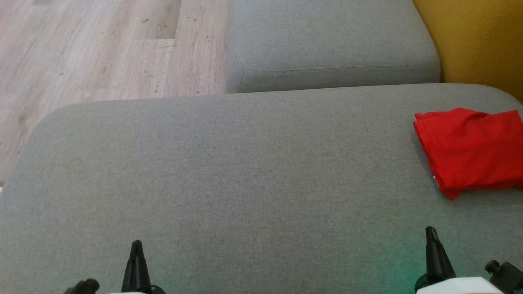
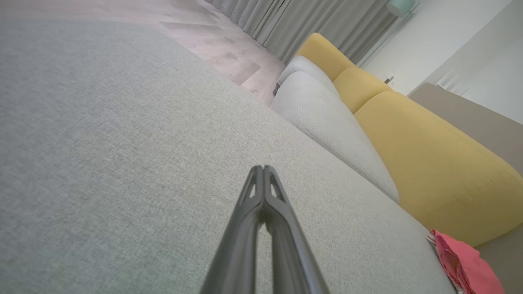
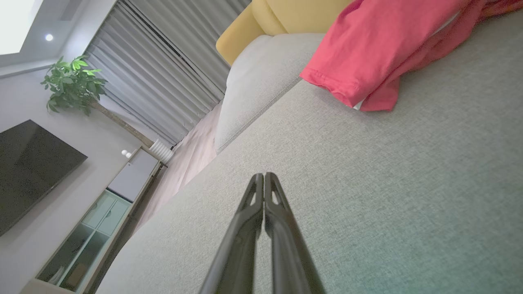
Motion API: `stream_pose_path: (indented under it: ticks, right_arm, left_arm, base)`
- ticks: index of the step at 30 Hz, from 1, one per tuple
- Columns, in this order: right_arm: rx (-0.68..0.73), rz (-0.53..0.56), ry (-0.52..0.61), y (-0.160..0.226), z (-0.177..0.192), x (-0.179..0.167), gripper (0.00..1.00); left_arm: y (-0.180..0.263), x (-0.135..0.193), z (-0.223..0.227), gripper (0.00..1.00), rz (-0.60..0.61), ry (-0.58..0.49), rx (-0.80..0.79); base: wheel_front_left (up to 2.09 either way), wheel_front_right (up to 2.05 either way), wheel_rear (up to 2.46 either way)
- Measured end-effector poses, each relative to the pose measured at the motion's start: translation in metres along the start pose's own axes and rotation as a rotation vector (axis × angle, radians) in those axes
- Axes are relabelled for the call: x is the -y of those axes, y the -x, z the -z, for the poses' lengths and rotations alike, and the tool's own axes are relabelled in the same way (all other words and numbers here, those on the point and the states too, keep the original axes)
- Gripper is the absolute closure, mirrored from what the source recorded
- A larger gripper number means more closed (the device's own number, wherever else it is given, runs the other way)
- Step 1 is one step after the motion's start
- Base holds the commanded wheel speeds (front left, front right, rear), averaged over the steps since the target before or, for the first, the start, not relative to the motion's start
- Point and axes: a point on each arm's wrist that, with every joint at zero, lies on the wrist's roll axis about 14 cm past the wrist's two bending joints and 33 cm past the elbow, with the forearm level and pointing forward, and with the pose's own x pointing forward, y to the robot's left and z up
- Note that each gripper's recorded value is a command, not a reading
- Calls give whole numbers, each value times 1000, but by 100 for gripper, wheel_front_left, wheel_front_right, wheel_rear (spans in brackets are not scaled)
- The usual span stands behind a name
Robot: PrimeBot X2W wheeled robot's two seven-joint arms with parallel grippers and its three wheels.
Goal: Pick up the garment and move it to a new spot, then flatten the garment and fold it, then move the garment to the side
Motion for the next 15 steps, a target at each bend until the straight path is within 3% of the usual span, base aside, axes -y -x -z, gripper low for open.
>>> stream_pose_path:
  ticks: [15]
  right_arm:
    - [16,16,-162,-10,-10,2,100]
  left_arm:
    - [-12,0,-6,100,2,166,-11]
  base:
    - [0,0,0]
